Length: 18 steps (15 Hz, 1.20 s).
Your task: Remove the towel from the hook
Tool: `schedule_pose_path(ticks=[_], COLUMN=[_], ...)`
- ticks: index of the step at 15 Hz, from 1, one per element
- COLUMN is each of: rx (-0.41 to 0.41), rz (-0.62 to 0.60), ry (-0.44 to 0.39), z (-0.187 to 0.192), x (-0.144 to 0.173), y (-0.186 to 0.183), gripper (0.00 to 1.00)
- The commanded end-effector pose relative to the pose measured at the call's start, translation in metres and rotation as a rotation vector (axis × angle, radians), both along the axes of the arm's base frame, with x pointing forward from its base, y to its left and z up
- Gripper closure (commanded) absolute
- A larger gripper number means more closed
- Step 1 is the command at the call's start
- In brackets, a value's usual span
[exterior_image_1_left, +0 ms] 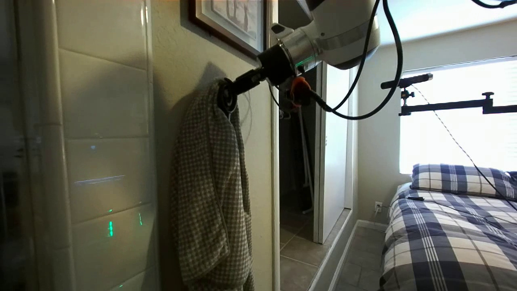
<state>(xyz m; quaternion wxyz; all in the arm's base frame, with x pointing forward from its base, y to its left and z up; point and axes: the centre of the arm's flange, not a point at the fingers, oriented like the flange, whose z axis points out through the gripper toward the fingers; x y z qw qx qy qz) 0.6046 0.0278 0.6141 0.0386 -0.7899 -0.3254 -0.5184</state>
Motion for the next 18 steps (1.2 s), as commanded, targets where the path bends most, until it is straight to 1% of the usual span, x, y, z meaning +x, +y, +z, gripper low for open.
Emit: schedule_pose_path(ticks=[1, 9, 15, 18], rx=[0.009, -0.009, 0.049, 0.062], rz=[-0.057, -0.141, -0.091, -0.107], ry=[-0.068, -0.156, -0.085, -0.058], z=[0.044, 0.097, 0.115, 0.111], x=[0.000, -0.021, -0.035, -0.036], y=[0.018, 0.033, 0.047, 0.052], gripper=[0.97, 0.97, 0.97, 0.97])
